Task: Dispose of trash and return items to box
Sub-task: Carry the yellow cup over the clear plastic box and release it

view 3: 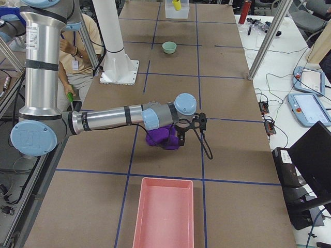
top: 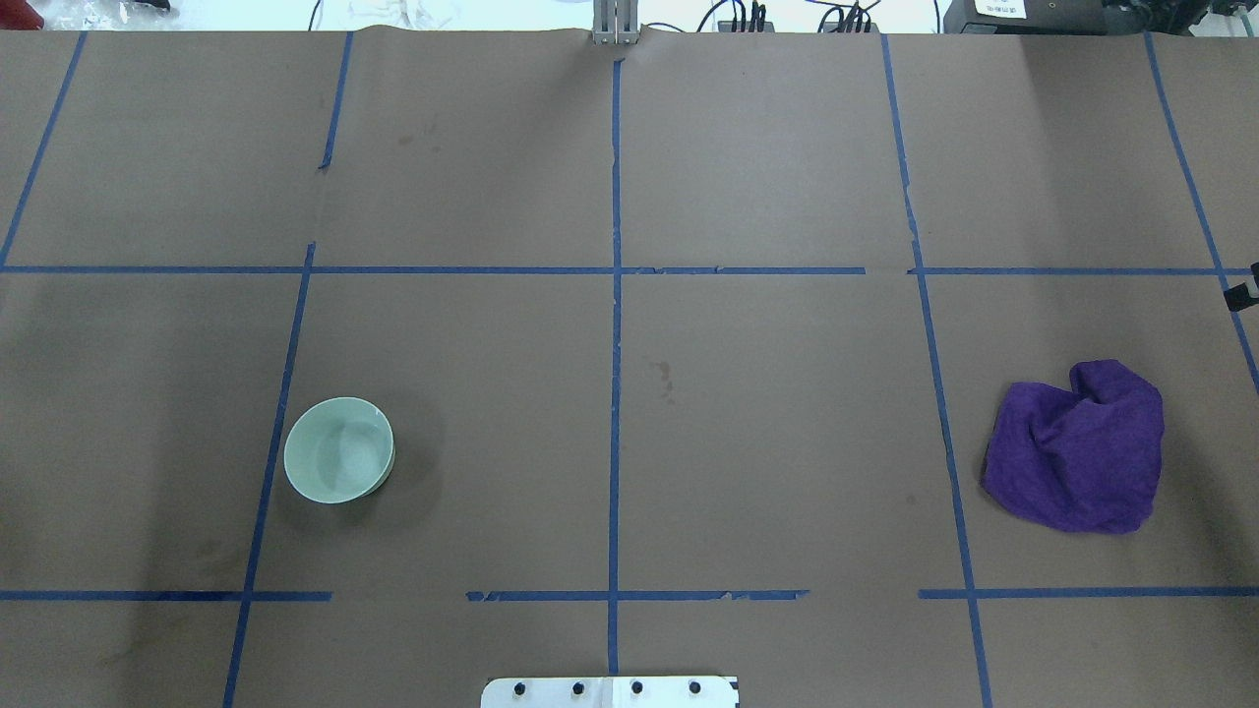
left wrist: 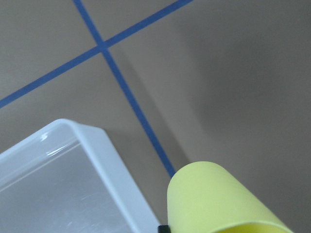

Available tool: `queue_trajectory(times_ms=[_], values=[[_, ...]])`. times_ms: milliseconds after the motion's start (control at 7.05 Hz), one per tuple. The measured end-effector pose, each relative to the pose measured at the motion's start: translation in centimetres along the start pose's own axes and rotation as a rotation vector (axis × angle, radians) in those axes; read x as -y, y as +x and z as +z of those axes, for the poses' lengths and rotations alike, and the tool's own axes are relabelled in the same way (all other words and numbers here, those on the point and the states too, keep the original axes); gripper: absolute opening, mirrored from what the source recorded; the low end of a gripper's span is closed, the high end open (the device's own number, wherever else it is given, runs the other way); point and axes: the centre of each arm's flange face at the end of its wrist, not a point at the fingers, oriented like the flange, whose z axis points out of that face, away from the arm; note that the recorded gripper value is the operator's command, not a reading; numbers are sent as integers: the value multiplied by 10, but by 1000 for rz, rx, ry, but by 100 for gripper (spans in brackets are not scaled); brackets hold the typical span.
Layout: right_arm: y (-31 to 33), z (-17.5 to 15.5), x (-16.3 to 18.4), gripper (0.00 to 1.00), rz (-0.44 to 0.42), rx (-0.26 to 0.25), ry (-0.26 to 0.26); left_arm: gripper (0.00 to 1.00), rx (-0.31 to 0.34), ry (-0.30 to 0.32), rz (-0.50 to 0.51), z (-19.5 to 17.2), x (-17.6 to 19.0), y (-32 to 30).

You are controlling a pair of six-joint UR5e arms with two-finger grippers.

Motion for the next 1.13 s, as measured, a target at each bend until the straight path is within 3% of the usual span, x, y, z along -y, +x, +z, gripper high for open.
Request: queue_trajectory(times_ms=[142,425,851,1134], values=[[-2,1,0,100,-9,8,0,0,29,-10,-5,-2,-16,-31],[-8,7,0,100,-28,13,-11,0,26,-47,-50,16,-38,-58],[-18,20,-2,100,-58,15,-33,0,-11,-91,-170,46,-57,-71],[-21,26,-3,100,-65,15,-43,0,-88,-104,-190,66,-41,-56]])
